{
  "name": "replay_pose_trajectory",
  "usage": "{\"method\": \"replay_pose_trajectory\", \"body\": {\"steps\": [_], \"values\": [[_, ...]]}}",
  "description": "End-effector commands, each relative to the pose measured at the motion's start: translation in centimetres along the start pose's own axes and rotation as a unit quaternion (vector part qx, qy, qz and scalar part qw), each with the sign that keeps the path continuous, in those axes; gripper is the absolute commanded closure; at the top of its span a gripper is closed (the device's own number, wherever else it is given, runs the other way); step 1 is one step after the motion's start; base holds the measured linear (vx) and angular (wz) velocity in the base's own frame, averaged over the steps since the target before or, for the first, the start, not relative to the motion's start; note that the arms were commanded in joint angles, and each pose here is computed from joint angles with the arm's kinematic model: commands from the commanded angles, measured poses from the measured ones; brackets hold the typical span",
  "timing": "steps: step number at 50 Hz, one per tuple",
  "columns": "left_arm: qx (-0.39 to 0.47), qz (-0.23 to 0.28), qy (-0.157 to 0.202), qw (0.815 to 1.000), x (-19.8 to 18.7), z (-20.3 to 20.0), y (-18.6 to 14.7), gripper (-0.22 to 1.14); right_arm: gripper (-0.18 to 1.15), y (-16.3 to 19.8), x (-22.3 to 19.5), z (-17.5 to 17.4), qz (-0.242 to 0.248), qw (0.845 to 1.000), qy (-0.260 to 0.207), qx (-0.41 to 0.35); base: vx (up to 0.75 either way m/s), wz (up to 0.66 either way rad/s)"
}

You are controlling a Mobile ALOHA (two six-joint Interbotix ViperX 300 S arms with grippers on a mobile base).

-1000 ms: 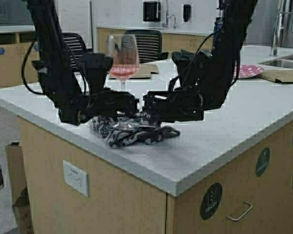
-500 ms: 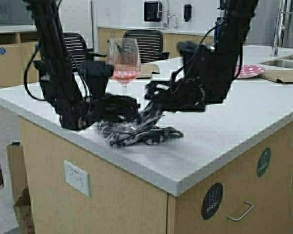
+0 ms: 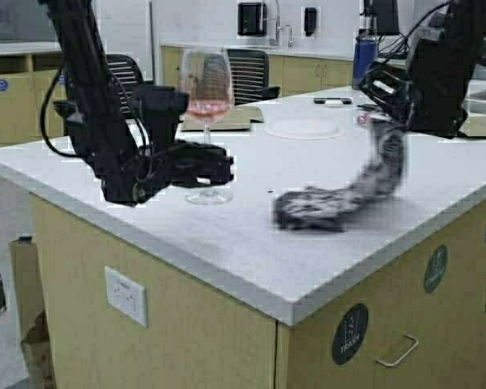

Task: Get the cloth and wipe up the spill under the wine glass

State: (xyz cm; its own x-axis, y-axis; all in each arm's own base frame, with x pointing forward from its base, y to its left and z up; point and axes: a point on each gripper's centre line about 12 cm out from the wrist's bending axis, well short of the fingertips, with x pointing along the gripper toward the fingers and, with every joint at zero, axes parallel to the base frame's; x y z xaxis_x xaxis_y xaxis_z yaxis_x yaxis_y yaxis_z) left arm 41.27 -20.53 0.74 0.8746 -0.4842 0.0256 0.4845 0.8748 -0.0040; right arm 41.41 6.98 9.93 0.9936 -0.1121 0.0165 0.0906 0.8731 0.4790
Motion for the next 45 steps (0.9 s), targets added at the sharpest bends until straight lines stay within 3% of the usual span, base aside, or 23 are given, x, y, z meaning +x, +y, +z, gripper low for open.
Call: {"method": "replay_pose_trajectory", "body": {"steps": [1, 17, 23, 37, 45], "values": [[0.002, -0.004, -0.016, 1.000, 1.1, 0.0, -0.1, 0.60, 0.90, 1.3, 0.2, 1.9, 0.017, 0.999, -0.031, 0.008, 0.00, 0.00], [0.004, -0.004, -0.008, 1.000, 1.7, -2.5, -0.1, 0.53, 0.90, 1.3, 0.0, 1.7, 0.023, 0.999, -0.026, 0.002, 0.00, 0.00], [0.007, -0.004, -0.007, 1.000, 1.8, -3.0, -0.1, 0.40, 0.90, 1.2, -0.2, 1.5, 0.023, 1.000, -0.020, -0.001, 0.00, 0.00], [0.023, 0.007, -0.019, 1.000, 1.2, -3.2, 0.1, -0.08, 0.90, 0.9, -0.8, 0.9, 0.026, 1.000, -0.007, -0.009, 0.00, 0.00], [0.029, 0.011, -0.032, 0.999, -0.7, -3.0, 0.1, -0.09, 0.90, 0.7, -1.3, 0.5, 0.033, 0.999, 0.006, -0.018, 0.00, 0.00]]}}
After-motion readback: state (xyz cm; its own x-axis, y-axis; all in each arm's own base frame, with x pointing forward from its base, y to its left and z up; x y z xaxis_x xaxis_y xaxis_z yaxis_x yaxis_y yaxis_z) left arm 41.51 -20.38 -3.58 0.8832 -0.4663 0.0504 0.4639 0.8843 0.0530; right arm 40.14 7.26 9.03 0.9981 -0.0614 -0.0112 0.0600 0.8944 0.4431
